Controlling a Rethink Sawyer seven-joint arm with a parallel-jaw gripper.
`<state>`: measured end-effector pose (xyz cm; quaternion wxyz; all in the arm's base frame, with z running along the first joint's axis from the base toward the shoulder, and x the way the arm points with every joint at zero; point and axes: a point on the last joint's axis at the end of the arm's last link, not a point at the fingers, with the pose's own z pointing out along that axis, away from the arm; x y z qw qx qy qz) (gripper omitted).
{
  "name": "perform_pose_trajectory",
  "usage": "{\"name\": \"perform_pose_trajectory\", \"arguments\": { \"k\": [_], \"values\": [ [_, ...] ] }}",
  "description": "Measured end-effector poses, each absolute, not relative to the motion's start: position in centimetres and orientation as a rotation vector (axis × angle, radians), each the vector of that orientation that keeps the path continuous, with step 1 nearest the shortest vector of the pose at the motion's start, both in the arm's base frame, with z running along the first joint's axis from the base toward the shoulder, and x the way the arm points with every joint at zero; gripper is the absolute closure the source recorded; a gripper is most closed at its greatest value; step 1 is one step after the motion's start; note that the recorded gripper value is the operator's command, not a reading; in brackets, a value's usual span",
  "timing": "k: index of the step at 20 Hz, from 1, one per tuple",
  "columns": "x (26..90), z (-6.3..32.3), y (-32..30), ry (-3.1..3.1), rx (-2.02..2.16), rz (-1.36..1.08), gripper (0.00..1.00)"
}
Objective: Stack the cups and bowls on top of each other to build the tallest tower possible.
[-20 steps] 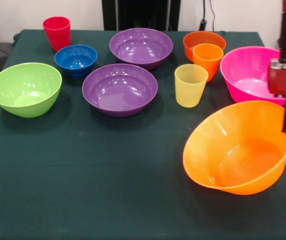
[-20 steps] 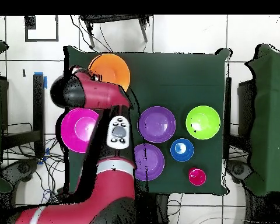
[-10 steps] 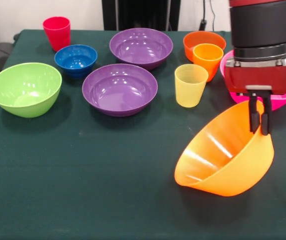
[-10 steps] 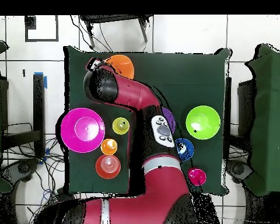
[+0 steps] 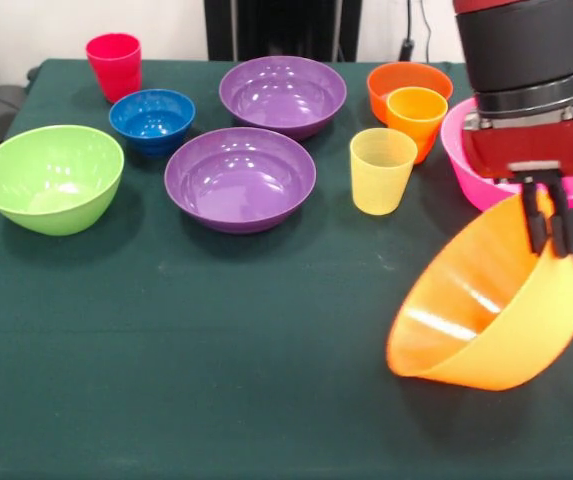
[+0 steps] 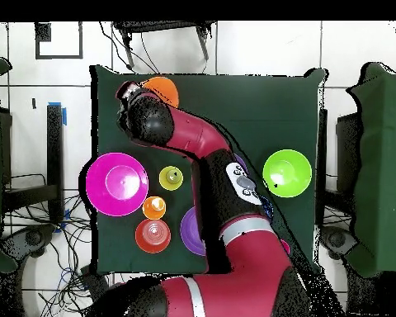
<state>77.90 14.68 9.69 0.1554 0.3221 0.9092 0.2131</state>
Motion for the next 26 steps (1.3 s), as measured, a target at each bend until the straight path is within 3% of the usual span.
{"name": "perform_pose_trajectory", "arguments": {
  "k": [15,26],
  "values": [
    [77.5,11.8,19.6,2.592,0.802,0.84,1.0],
    [78.5,7.8,18.4,2.496,0.786,1.014,1.0]
  ]
}}
